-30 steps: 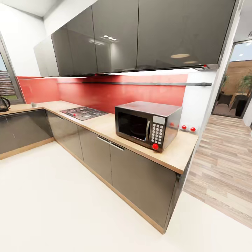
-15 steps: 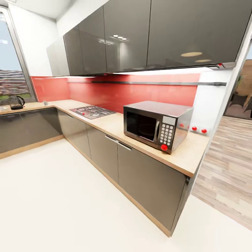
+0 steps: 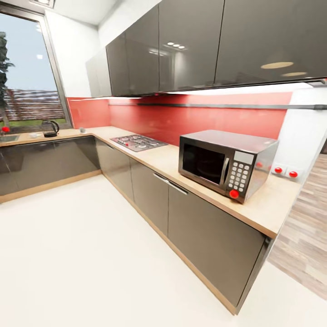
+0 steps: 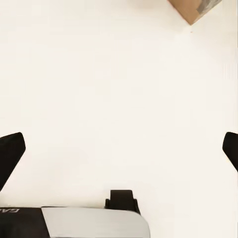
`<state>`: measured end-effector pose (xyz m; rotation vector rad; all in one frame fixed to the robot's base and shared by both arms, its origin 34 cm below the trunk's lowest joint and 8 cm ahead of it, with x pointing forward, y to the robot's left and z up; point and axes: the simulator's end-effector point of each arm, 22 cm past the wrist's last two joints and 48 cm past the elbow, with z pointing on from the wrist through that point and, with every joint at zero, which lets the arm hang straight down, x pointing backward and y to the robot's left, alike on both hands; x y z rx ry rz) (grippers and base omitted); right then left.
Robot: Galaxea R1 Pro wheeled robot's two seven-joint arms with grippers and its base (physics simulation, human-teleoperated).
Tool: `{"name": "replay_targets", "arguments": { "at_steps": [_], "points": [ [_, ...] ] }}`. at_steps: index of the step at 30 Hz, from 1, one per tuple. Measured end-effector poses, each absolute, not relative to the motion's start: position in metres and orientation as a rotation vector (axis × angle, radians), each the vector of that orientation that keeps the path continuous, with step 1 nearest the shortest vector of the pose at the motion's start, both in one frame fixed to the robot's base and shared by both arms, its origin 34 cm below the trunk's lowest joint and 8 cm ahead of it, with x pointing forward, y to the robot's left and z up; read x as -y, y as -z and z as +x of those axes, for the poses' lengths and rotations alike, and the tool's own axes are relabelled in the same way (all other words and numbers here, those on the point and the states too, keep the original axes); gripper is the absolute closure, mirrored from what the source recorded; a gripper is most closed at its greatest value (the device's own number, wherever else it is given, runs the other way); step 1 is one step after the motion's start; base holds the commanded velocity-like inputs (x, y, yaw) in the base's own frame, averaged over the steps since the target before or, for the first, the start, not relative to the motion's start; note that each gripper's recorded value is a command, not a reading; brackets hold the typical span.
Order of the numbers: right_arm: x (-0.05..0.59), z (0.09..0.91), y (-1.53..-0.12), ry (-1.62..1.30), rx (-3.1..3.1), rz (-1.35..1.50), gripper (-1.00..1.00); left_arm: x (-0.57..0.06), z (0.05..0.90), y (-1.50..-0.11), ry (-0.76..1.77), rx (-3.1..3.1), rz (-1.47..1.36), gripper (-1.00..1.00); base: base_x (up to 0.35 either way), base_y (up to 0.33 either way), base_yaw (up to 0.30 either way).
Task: Set up a coffee station on the kitchen countertop: keep the coffee maker on the countertop, move the bottle of coffee from the kitchen shelf to the counter next to the coffee maker, place a paper coffee filter on top of the coffee maker, put the saucer next to the coffee maker with the coffee cup on the saucer, and place the electric kettle next to the coffee maker.
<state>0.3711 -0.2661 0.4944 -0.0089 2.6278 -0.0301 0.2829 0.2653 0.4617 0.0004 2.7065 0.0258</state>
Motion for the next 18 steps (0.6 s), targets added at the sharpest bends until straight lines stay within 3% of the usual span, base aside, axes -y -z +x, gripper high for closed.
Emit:
{"name": "replay_targets", "arguments": {
  "at_steps": [18],
  "points": [
    [0.265,0.384,-0.509,0.028,-2.584,-0.015,-1.00,-0.291,0.391,-0.503,-0.071,-2.512,-0.188,-1.00,0.000,0.000,0.239]
  ]
}}
